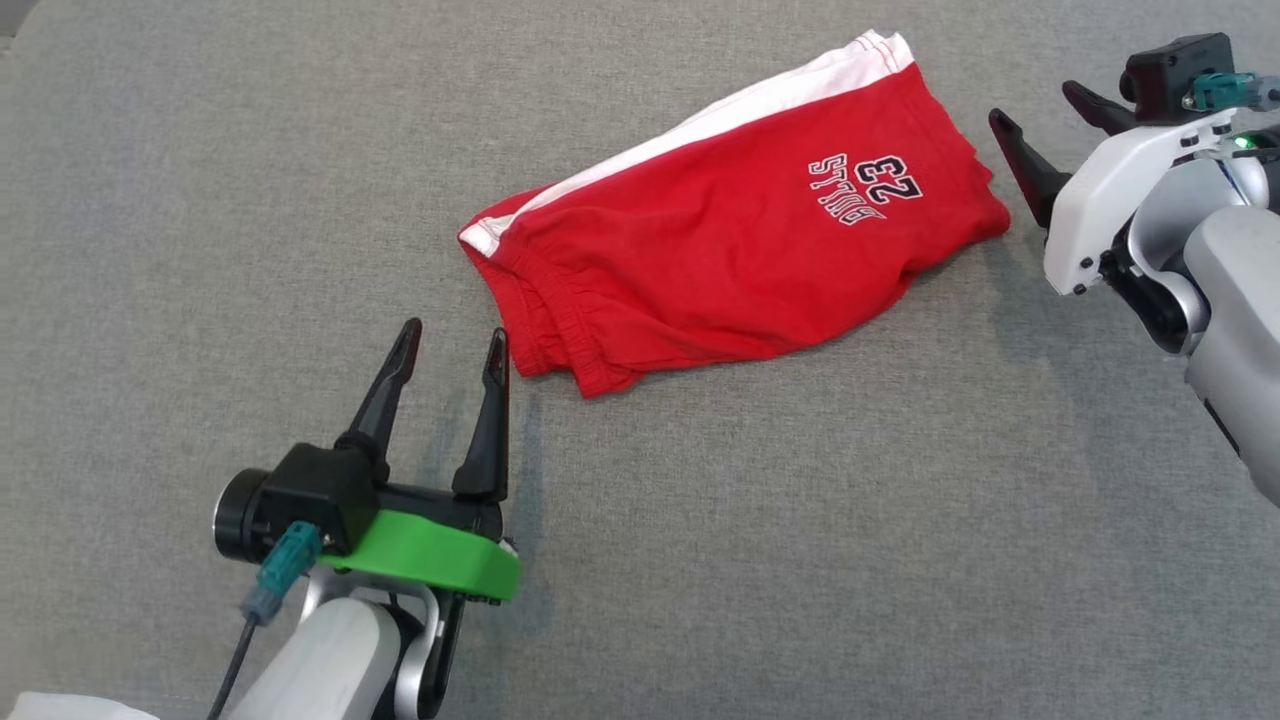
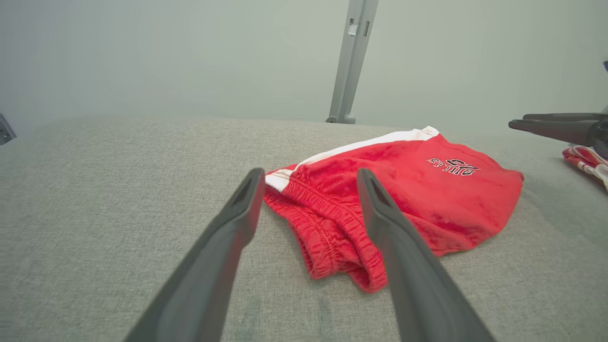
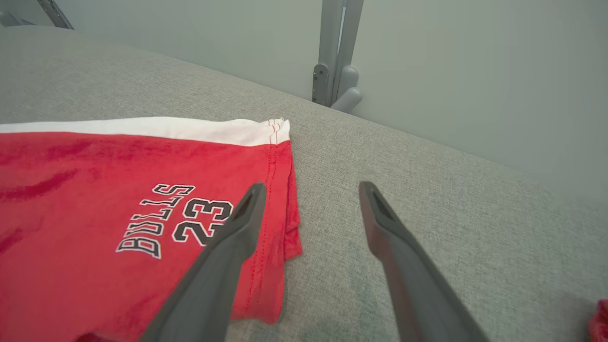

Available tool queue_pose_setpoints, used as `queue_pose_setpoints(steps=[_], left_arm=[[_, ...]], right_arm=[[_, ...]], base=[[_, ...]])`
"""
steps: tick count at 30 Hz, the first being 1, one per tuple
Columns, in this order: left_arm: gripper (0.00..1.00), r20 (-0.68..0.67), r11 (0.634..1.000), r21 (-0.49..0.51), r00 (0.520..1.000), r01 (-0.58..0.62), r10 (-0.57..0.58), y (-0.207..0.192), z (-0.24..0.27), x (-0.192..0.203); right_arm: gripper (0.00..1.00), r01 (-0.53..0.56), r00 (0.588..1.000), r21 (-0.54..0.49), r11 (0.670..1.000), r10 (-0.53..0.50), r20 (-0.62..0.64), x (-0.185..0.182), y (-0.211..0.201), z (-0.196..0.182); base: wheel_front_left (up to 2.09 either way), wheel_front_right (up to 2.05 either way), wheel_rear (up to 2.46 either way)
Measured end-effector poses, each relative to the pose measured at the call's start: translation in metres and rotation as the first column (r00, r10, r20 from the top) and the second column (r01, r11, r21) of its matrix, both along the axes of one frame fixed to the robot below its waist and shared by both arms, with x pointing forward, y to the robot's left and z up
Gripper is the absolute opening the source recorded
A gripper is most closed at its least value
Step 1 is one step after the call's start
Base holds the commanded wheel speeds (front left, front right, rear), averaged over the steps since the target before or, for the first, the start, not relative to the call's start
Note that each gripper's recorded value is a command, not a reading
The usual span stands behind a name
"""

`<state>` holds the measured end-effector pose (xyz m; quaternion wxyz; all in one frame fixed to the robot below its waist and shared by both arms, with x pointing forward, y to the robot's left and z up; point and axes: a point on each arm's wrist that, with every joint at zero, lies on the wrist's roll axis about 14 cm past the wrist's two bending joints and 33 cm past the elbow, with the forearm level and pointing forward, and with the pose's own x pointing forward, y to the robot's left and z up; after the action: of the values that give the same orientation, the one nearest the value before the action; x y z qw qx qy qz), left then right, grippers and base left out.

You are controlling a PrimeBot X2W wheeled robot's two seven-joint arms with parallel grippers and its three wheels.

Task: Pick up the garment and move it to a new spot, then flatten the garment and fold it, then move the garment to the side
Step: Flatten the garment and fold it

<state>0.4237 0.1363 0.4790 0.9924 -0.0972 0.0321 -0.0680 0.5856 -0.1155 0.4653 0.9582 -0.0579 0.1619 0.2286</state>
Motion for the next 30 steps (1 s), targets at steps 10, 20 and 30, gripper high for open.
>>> queue_pose_setpoints(steps=[10, 20, 30], left_arm=[[1.0, -0.016, 0.999, -0.024, 0.999, -0.036, 0.035, -0.003, -0.012, -0.008], [1.0, -0.049, 0.995, -0.026, 0.994, -0.098, 0.097, 0.014, -0.025, -0.02], [1.0, -0.104, 0.994, -0.039, 0.99, -0.099, 0.095, 0.015, -0.043, -0.039]], right_arm=[[1.0, 0.01, 0.985, -0.055, 0.998, -0.019, -0.17, 0.01, 0.014, -0.053], [0.0, -0.008, 0.962, -0.013, 1.0, 0.005, -0.272, 0.011, 0.044, -0.08], [0.0, -0.016, 0.96, 0.201, 0.979, 0.071, -0.271, -0.029, 0.075, -0.058]], base=[[0.0, 0.0, 0.0], [0.0, 0.0, 0.0], [0.0, 0.0, 0.0]])
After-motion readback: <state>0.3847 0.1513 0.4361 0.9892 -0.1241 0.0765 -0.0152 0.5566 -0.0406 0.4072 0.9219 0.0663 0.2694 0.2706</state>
